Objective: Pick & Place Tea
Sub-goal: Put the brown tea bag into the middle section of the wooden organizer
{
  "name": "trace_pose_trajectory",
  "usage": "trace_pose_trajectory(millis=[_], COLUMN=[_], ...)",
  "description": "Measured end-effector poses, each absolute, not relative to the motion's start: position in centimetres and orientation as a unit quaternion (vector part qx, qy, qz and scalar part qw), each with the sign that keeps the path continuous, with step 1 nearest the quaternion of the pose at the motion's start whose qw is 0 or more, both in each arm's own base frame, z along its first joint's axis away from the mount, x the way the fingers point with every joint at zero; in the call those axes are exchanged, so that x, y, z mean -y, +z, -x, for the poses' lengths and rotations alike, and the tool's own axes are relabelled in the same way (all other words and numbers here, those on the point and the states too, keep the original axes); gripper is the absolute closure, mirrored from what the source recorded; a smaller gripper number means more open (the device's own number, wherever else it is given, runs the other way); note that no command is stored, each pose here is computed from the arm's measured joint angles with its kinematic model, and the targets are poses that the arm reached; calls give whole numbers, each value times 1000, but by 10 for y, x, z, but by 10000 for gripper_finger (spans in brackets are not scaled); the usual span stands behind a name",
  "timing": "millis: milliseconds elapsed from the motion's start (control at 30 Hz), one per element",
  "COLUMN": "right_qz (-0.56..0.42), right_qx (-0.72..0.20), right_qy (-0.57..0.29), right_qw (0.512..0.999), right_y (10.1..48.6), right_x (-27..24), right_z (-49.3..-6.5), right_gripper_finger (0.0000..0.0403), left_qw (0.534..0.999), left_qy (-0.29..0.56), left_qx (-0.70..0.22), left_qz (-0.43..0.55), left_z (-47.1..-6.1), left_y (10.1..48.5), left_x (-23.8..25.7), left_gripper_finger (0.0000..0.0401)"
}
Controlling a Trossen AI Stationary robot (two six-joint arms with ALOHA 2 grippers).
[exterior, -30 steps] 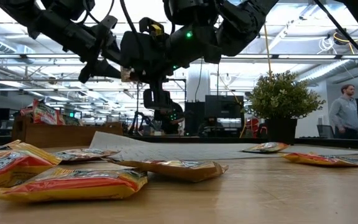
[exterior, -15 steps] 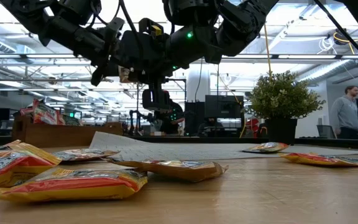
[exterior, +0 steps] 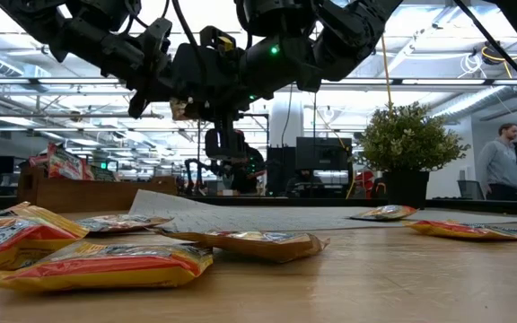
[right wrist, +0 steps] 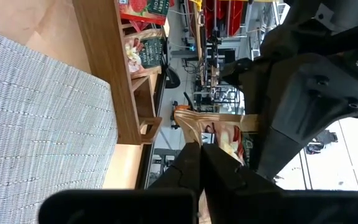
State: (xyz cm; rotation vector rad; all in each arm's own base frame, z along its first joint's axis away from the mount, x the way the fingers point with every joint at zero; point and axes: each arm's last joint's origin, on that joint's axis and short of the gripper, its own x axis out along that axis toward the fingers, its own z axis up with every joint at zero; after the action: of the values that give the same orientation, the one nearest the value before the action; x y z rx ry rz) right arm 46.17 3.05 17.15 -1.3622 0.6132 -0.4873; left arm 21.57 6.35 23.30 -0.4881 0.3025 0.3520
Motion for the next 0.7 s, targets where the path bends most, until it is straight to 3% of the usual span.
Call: trace_pose_trajectory(millis=[167, 300, 467, 700], right_qz=[607, 546, 472, 374], right_qx=[-273, -260, -278, -284], right_qy=[-219, -245, -251, -265], right_qw=[713, 757, 798, 842], right_y=[171, 171, 160, 151], right_x=[-31, -33, -38, -38], right_z=[-462, -461, -457, -454], right_gripper_finger=[403, 394, 355, 314], left_qw=[951, 952, 938, 885], left_qy=[150, 175, 263, 370], left_qx=[-160, -161, -171, -262], left_qz=[220, 191, 145, 102], left_z=[-217, -212, -196, -171], left_y=[232, 235, 240, 229], left_x=[-63, -63, -64, -59], left_gripper_finger=[396, 398, 399, 400])
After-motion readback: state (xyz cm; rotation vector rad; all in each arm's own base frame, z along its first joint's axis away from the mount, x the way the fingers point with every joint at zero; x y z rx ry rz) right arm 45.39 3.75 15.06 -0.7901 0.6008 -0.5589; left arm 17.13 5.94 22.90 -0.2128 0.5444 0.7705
